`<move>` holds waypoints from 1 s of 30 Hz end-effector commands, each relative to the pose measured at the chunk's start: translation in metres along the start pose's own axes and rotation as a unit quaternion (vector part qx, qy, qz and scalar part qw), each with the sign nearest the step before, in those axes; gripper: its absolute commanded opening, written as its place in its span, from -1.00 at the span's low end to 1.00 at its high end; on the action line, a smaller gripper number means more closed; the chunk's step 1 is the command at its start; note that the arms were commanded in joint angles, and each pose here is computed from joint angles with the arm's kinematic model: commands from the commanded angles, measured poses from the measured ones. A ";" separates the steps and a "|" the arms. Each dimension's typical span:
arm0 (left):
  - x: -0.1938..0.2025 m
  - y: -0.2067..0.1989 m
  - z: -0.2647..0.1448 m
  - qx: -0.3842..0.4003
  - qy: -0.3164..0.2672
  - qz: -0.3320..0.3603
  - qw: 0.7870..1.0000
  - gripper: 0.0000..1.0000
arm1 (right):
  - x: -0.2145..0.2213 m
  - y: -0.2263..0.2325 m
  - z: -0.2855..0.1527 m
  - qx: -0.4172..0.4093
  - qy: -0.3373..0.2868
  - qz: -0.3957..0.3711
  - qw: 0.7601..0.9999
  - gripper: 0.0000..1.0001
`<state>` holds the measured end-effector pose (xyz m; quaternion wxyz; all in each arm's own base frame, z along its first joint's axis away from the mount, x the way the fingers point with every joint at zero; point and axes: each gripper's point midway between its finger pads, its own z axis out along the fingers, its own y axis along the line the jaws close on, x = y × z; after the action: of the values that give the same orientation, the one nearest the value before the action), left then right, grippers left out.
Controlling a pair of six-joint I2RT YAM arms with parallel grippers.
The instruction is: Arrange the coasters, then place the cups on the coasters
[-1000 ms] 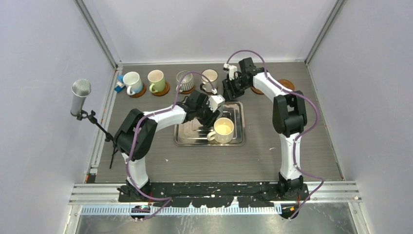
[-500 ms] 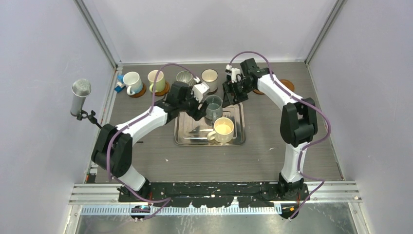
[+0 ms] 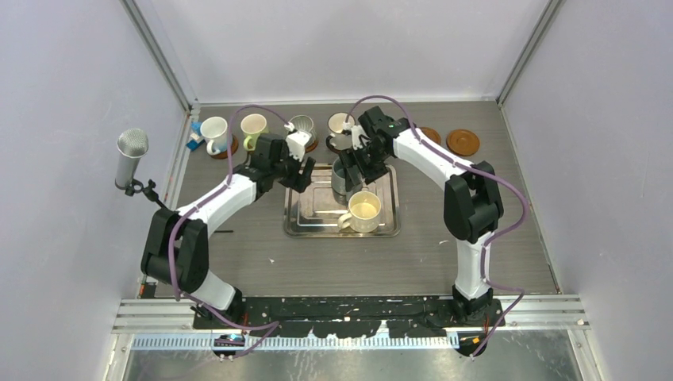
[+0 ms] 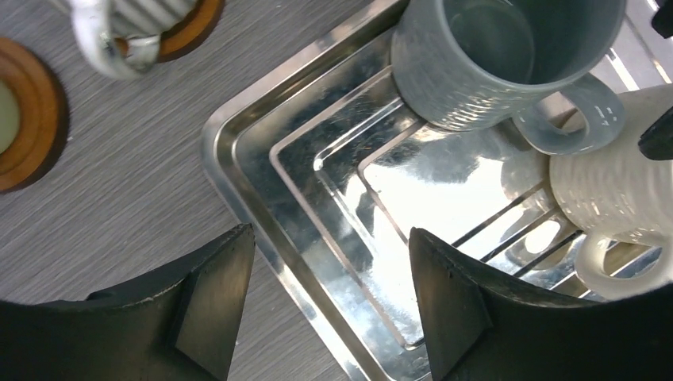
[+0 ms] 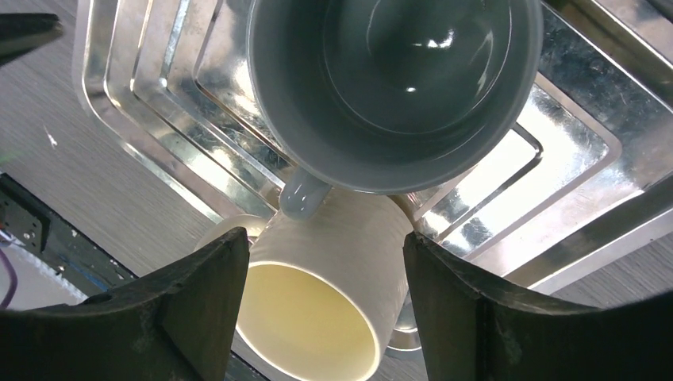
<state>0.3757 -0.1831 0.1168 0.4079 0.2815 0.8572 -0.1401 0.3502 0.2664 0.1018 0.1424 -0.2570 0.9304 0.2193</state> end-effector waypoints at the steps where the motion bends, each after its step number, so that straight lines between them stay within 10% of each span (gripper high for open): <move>1: -0.018 0.015 -0.019 -0.043 -0.037 -0.009 0.998 0.47 | -0.011 0.001 -0.004 0.039 -0.022 0.010 0.999 0.50; 30: -0.013 0.022 -0.048 -0.067 -0.047 -0.009 0.997 0.52 | -0.014 0.022 0.029 0.030 -0.021 -0.101 0.994 -0.58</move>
<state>0.3655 -0.1523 0.1451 0.4482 0.2421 0.8545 -0.1019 0.3406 0.2902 0.0659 0.1313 -0.2943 0.9328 0.1611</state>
